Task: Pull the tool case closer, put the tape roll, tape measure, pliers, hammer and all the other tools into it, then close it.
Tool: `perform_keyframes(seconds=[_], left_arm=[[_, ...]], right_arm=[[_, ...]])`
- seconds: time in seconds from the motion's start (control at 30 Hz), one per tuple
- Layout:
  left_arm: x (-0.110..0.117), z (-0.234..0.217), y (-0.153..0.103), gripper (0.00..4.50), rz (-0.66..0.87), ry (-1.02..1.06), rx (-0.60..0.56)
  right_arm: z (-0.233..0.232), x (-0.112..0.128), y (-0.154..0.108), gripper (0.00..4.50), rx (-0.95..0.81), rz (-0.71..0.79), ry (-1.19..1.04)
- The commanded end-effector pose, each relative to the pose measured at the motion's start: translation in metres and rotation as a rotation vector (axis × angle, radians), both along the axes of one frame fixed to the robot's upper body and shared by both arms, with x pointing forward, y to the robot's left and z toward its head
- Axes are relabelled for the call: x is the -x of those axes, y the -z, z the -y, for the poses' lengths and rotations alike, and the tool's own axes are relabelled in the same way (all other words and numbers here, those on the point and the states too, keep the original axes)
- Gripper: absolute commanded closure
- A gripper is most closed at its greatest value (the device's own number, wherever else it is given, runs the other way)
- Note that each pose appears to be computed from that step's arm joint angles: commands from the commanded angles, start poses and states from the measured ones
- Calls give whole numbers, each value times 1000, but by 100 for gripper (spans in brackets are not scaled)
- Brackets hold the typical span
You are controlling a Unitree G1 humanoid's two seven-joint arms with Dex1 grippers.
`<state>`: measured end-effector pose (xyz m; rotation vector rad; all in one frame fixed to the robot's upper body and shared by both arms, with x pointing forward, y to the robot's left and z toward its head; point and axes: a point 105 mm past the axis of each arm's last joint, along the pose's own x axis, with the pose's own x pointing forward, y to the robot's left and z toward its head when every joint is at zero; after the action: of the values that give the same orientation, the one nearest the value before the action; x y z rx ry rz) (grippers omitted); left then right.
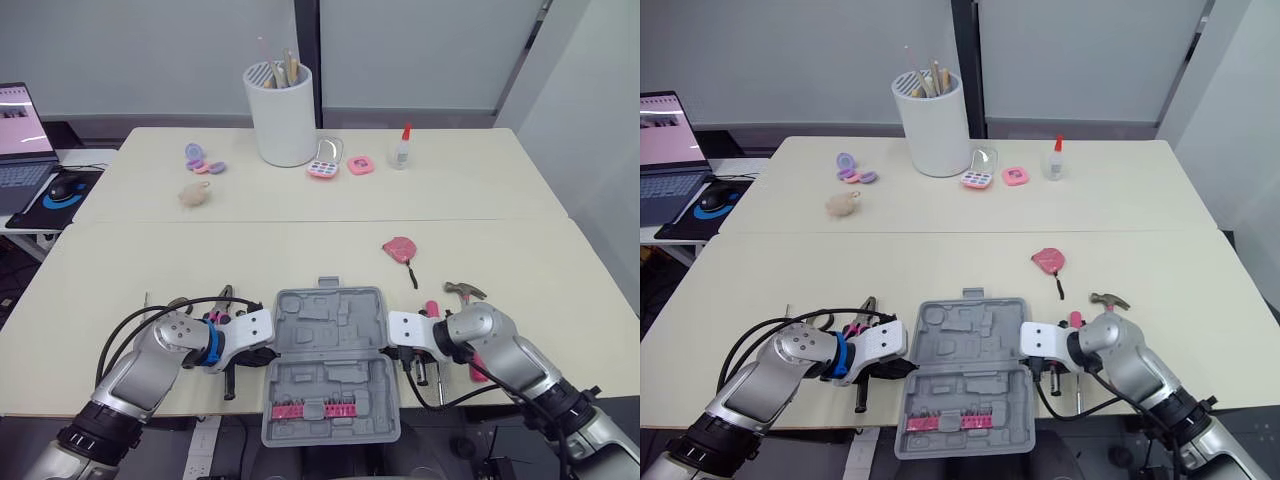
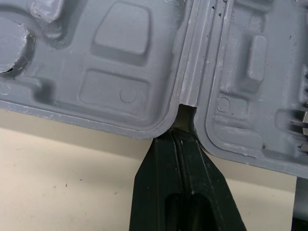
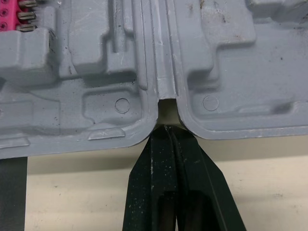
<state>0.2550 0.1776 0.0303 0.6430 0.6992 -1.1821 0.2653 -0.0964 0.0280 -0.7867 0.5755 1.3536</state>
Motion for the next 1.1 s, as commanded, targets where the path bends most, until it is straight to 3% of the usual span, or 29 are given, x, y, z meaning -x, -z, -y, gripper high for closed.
perform_keyframes(seconds=[0.03,0.2,0.3,0.37,0.63,0.8,0.97,1.1], left_arm=[[-6,-16,-10,450,41,-37,-9],[-17,-29,-31,450,107,-88,43],[-23,-42,-57,450,141,-165,159],[-26,-58,-74,413,161,-221,218],[-14,-154,-133,173,217,-512,297],[0,-200,-153,15,235,-674,322],[17,-245,-151,0,237,-828,258],[21,-262,-149,0,251,-904,255]], right_arm=[[22,-12,-10,449,21,45,37],[41,-21,-27,449,-23,91,84],[51,-25,-54,449,-141,109,147],[61,-25,-74,450,-212,118,176],[131,-28,-159,280,-366,188,368],[171,-19,-170,162,-348,189,488],[208,-11,-163,3,-296,193,594],[222,-12,-155,3,-257,205,631]])
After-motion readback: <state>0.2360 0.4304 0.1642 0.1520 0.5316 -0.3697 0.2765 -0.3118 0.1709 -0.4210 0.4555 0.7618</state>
